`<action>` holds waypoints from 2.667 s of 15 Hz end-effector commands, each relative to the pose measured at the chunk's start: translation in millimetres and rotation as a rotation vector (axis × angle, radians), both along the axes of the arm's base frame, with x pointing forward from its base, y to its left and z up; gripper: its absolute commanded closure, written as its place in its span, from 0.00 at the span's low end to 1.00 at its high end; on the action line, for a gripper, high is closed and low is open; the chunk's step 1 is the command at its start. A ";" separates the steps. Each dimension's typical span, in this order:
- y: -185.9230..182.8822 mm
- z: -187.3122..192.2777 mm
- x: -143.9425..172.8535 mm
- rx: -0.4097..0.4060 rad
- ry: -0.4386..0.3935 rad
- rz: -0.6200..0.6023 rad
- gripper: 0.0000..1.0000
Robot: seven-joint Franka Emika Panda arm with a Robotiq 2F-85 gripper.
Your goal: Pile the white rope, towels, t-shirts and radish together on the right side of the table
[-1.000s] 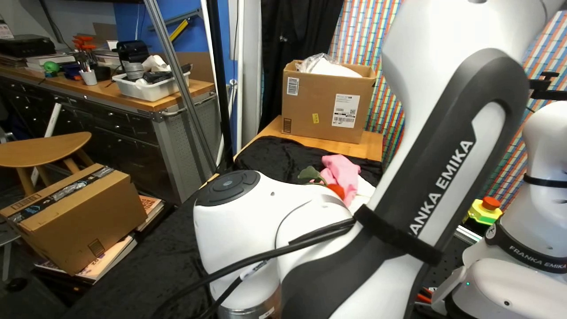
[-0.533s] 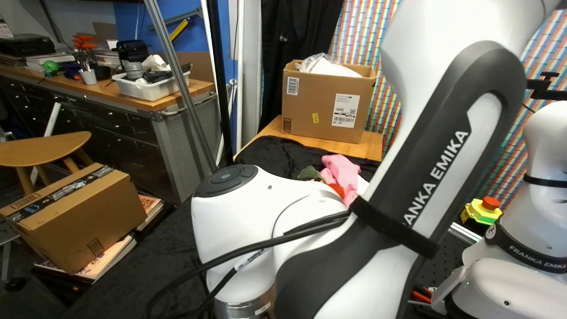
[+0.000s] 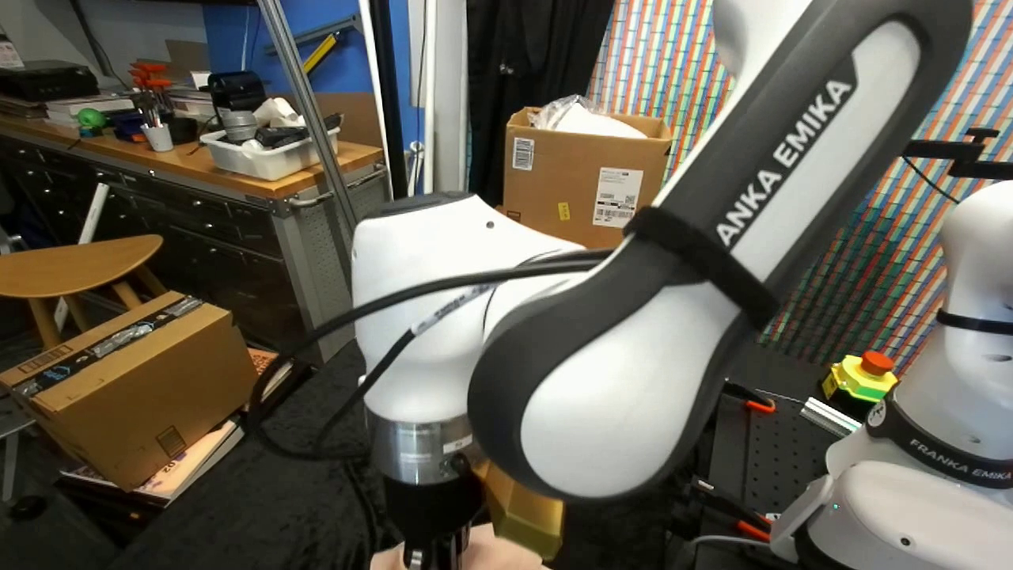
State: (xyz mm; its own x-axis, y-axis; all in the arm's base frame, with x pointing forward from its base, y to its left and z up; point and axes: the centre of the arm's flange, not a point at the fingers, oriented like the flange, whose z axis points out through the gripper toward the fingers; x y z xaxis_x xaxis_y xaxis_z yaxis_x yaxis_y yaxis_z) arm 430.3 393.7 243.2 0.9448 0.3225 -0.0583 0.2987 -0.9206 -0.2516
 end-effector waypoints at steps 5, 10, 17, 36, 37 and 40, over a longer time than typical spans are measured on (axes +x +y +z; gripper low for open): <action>-142.3 77.5 33.3 0.048 -0.015 -0.052 0.90; -257.9 123.6 47.2 0.103 -0.038 -0.113 0.90; -394.4 204.6 20.0 0.130 -0.180 -0.246 0.90; -506.6 289.5 -72.6 0.083 -0.418 -0.463 0.91; -506.2 287.1 -73.1 0.078 -0.416 -0.461 0.89; -505.5 282.3 -73.4 0.058 -0.400 -0.454 0.56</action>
